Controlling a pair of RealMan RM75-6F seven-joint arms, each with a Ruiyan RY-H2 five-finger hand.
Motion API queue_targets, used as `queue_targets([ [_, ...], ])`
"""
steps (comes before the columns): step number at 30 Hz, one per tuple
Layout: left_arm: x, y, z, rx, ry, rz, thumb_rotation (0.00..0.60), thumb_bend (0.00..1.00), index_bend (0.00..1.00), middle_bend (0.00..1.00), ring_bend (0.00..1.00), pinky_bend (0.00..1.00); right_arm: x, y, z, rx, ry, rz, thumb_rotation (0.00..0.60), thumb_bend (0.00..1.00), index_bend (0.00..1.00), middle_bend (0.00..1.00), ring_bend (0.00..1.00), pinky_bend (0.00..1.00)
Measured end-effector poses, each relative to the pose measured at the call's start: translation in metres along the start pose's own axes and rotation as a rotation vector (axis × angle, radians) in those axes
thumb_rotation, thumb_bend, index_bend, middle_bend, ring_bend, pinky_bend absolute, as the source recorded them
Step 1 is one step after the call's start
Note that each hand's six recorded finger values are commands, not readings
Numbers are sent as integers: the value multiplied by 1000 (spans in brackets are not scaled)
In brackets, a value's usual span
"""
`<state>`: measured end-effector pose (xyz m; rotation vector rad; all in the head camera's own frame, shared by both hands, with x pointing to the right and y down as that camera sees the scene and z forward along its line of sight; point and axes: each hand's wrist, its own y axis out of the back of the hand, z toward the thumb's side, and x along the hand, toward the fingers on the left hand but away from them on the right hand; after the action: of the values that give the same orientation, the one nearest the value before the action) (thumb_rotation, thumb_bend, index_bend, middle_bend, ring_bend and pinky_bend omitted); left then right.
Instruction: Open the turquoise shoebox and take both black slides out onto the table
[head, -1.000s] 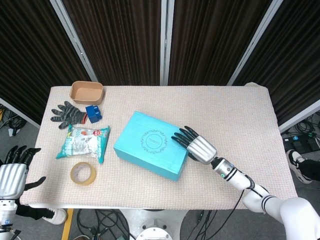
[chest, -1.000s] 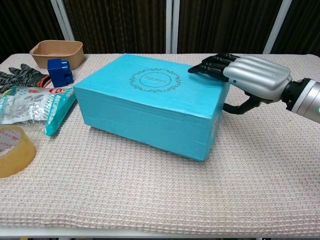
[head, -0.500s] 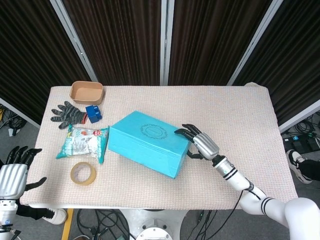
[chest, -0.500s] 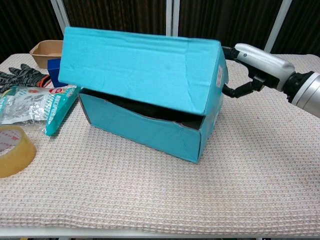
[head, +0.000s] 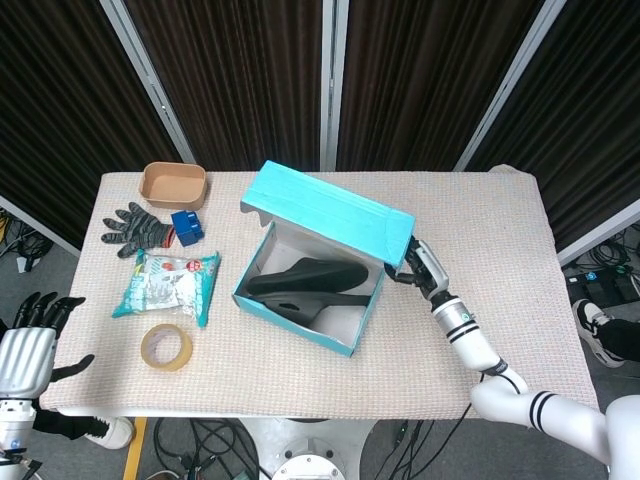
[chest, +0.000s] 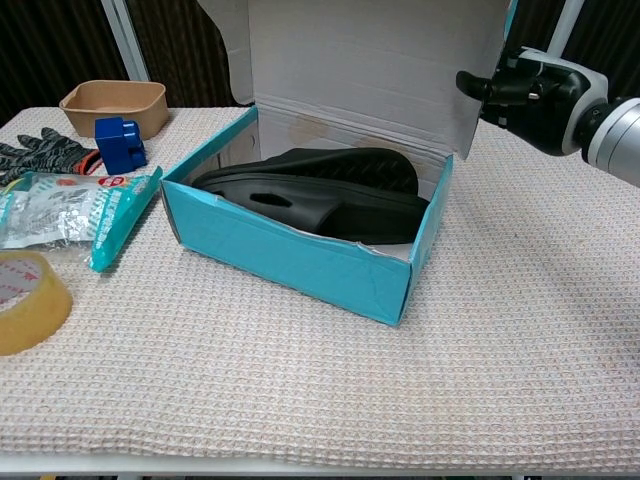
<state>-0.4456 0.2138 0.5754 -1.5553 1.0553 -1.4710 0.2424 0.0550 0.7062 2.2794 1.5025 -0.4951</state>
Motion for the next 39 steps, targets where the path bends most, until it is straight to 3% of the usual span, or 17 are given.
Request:
queue_targets([
  [4,0,-1,-1,2,1,-13,600,0,206,214,110,91,-5,14,1,-73,-8,-88,600,270,0,0,0,0],
  [8,1,3,1,5,-7,0,600,0,206,214,110,91,-8,29,4,-23,14,-176,600,183,0,0,0,0],
  [13,1,3,1,8,-7,-5,600,0,206,214,110,91,-4,55,18,169,49,-298,600,160,0,0,0,0],
  [17,2,4,2,7,-8,-1,600,0,206,214,110,91,12,73,37,360,84,-316,600,162,0,0,0,0],
  [22,5,1,4,10,-18,-14,600,0,206,214,110,91,36,63,70,555,154,-191,600,162,0,10,0,0],
  [27,5,5,5,9,-26,2,600,0,206,214,110,91,44,35,90,795,173,-11,600,134,57,128,2,0],
  [33,-1,5,3,7,-15,-3,600,0,205,214,110,91,24,-19,76,1042,131,202,600,72,220,246,106,45],
  [39,-5,5,0,1,0,-6,600,0,206,214,110,91,7,-72,53,1197,140,321,600,26,323,316,156,102],
])
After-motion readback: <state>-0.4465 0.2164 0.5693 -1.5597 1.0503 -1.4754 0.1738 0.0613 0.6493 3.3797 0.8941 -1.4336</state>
